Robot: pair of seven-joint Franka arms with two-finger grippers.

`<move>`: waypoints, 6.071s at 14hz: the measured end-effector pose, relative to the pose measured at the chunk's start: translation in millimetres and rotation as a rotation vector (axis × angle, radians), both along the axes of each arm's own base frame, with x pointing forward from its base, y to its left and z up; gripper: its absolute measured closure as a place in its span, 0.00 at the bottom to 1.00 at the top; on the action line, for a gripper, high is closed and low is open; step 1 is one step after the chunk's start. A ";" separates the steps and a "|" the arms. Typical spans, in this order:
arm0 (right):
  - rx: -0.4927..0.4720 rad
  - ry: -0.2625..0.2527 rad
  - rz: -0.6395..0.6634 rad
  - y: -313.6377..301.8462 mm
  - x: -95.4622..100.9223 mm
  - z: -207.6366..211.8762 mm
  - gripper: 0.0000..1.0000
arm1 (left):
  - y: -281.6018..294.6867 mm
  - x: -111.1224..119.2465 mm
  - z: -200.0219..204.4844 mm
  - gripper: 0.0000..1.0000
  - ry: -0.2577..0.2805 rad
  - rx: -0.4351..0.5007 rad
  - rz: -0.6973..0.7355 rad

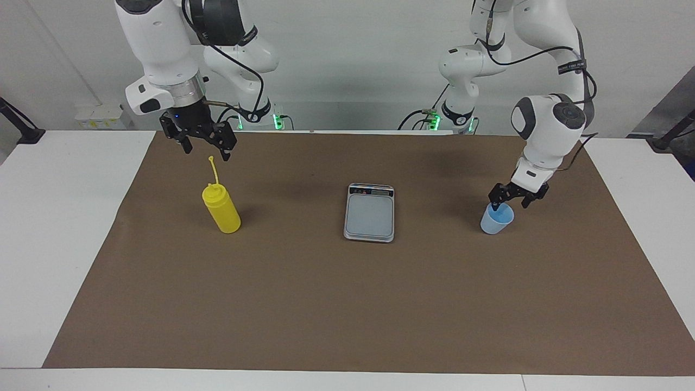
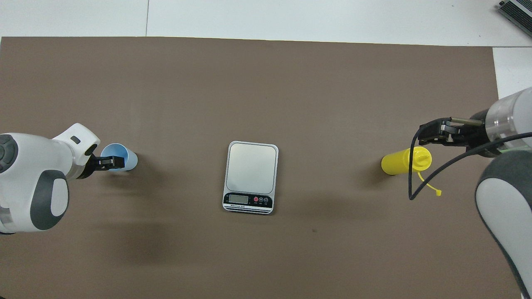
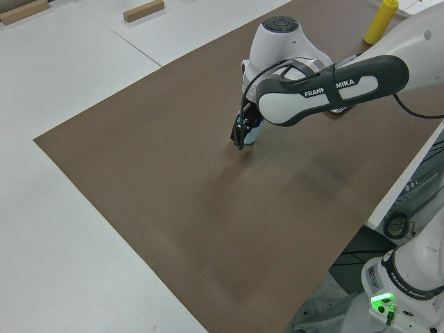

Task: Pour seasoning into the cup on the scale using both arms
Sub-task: 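Grasp the light-blue cup rim with the left gripper, then carry the blue cup with the left gripper onto the scale, then release the cup and withdraw the left gripper while the right gripper opens, then grasp the yellow squeeze bottle with the right gripper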

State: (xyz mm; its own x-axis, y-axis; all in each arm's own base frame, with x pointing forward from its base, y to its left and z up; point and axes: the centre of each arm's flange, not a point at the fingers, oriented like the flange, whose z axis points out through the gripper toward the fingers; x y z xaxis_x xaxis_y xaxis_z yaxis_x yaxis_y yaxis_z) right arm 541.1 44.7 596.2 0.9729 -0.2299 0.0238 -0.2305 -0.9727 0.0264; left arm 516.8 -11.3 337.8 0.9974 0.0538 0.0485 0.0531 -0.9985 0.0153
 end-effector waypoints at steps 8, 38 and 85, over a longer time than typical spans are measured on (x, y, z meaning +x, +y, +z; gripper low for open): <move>0.000 0.000 0.000 0.0 0.0 0.0 0.00 | -10.1 16.5 30.9 0.96 0.016 -0.002 -0.013; 0.000 0.000 0.000 0.0 0.0 0.0 0.00 | -386.3 -32.4 48.2 0.96 0.023 -0.011 -0.049; 0.533 0.589 -1.015 -169.7 18.6 -299.4 0.00 | -35.9 23.2 295.1 0.00 0.068 -0.011 -0.228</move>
State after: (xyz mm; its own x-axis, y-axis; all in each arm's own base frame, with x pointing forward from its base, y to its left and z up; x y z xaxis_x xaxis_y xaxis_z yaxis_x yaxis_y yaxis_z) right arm 559.7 -125.0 296.8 0.1899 -0.7172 -0.6705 -0.9558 -0.2913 0.0409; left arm 540.0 -47.3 632.9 0.9847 -0.1732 -0.0181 -0.1726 -0.9845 0.0299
